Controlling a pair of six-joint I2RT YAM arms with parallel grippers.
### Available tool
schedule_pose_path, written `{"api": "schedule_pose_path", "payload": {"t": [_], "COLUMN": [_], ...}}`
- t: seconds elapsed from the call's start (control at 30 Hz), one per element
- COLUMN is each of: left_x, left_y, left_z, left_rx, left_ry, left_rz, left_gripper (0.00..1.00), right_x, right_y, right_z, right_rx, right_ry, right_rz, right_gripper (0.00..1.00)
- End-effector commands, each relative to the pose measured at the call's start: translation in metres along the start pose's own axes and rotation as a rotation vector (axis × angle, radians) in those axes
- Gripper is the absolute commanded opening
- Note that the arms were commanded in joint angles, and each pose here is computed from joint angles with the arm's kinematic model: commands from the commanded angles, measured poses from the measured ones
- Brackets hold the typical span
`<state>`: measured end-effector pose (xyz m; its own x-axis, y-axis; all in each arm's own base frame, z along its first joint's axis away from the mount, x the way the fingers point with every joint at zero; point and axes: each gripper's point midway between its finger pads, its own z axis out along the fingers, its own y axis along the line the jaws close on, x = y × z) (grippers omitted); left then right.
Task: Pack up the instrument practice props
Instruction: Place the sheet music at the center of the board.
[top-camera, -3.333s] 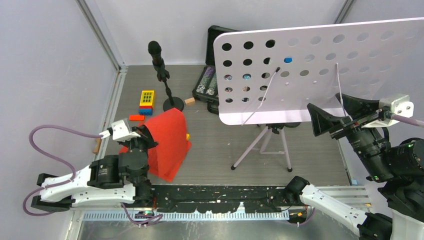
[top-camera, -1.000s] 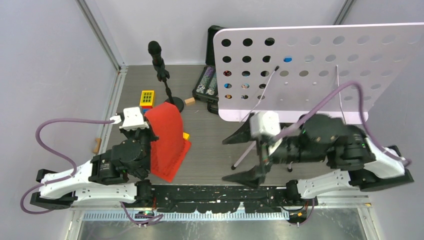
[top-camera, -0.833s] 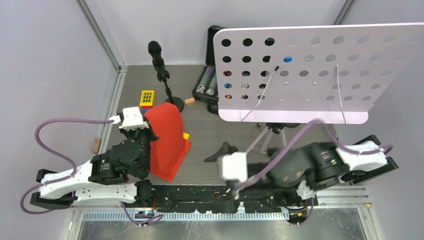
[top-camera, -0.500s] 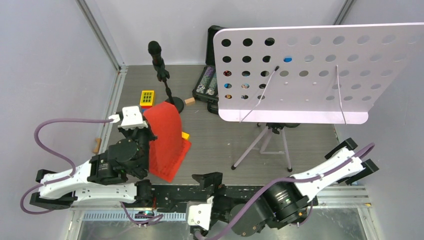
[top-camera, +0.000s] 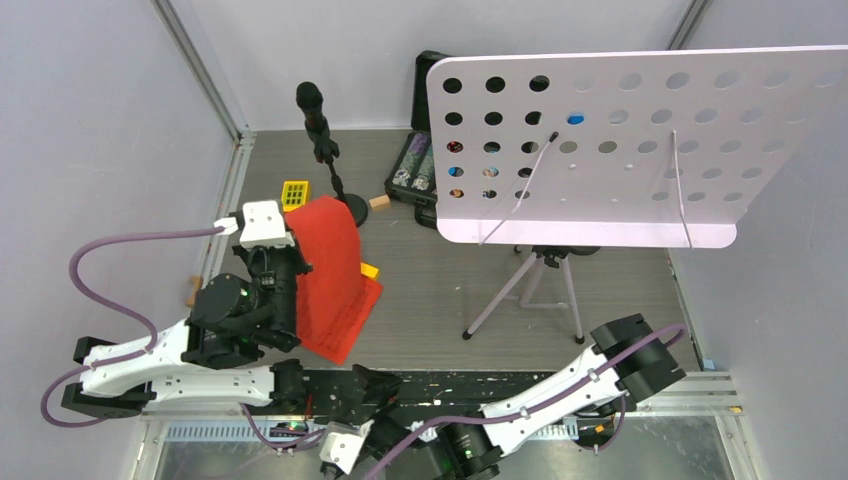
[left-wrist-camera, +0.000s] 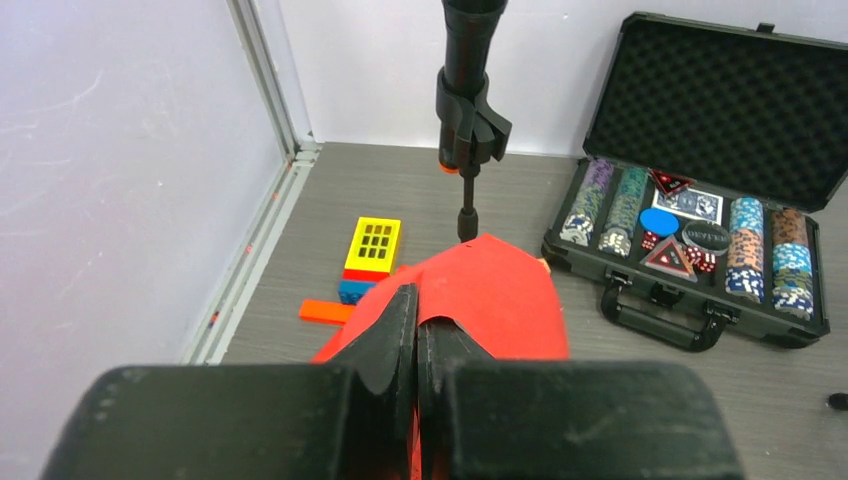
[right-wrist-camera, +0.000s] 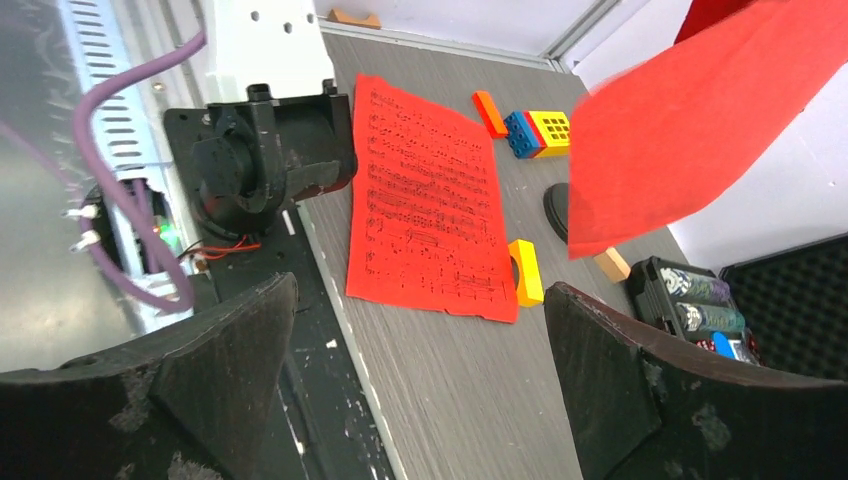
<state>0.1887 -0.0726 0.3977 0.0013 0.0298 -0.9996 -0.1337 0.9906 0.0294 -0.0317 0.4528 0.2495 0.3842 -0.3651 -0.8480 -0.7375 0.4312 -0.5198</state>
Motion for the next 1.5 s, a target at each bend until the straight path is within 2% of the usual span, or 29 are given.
{"api": "schedule_pose_path", "payload": {"t": [0.0,0.23,0.5,0.73,1.27,1.4,1.43,1.47], "left_x": [0.003,-0.001,0.003,0.011,0.020,0.021,0.022,0.022], "left_y": [0.026,0.017,0.018,0.019,0.025,0.025,0.025,0.026], "left_z": [-0.005,-0.005,-0.005,-0.005,-0.005,-0.005,-0.005,-0.005], "left_rx": [-0.124,-0.123,-0.123,-0.122,-0.121,-0.122,-0.121,-0.122], "left_ry": [0.071,0.073,0.073,0.075,0.076,0.075,0.075,0.075], "left_rz": [-0.039,0.019,0.008,0.001,-0.016,-0.017,-0.020,-0.021], "left_gripper": [0.00,0.00,0.00,0.00,0.00,0.00,0.01,0.01], "right_x": [-0.018,0.006,0.018,0.012,-0.014,-0.012,-0.012,-0.012], "right_y": [-0.029,-0.062,-0.106,-0.136,-0.165,-0.162,-0.161,-0.161], "right_z": [0.025,0.056,0.073,0.067,0.041,0.039,0.039,0.039], "right_rx": [0.133,0.310,0.502,0.587,0.511,0.465,0.459,0.453], "right_ry": [-0.086,-0.101,-0.161,-0.174,-0.252,-0.246,-0.244,-0.241], "right_rz": [0.261,0.295,0.341,0.262,0.154,0.145,0.144,0.140], "right_gripper": [1.00,0.99,1.00,0.98,0.62,0.45,0.33,0.27]}}
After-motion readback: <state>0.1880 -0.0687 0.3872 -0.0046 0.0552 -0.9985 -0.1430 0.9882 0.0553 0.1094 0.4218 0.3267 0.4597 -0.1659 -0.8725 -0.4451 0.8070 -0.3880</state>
